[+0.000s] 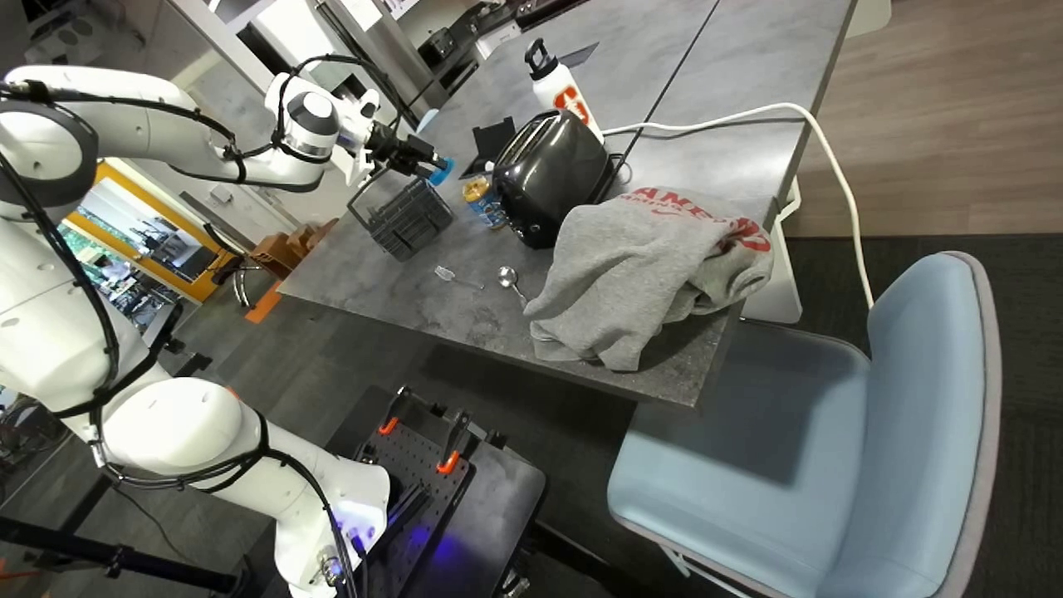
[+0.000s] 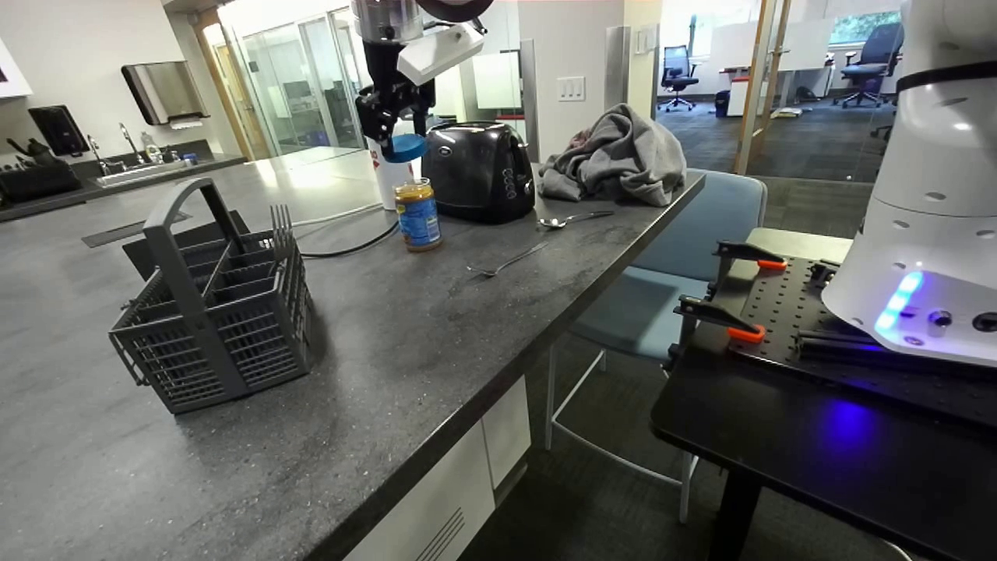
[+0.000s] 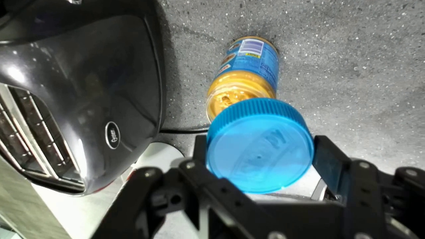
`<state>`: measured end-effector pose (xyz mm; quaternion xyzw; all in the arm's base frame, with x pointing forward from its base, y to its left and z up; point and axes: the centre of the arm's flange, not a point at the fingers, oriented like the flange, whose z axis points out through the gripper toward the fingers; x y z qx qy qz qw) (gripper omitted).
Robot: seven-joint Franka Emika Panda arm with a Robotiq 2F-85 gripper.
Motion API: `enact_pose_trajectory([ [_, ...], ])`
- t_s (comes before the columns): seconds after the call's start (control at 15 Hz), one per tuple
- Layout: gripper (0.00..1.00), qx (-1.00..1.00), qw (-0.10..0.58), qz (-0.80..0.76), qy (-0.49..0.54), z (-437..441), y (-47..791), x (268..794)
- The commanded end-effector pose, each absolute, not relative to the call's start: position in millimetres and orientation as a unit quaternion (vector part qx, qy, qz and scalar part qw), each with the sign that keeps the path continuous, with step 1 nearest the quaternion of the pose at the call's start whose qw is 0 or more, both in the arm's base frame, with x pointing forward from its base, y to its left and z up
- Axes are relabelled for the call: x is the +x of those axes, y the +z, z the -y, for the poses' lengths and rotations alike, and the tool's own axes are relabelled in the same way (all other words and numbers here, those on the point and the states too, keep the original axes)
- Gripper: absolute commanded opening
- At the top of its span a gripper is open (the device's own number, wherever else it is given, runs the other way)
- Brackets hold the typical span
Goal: Put the blue lid on top of the peanut butter jar
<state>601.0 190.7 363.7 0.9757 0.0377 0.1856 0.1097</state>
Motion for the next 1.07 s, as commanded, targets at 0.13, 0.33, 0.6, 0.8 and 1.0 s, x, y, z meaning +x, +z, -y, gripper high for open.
enact_pose_trajectory([
  [0.13, 0.79, 0.976, 0.099, -0.059, 0.182, -196.8, 357.4, 602.5],
  [0.33, 0.79, 0.977, 0.100, -0.059, 0.181, -196.9, 355.5, 602.6],
  [0.6, 0.79, 0.977, 0.100, -0.058, 0.181, -195.6, 355.5, 603.0],
  [0.8, 0.79, 0.977, 0.100, -0.058, 0.181, -195.6, 355.5, 603.0],
  [1.0, 0.79, 0.977, 0.100, -0.058, 0.181, -195.6, 355.5, 603.0],
])
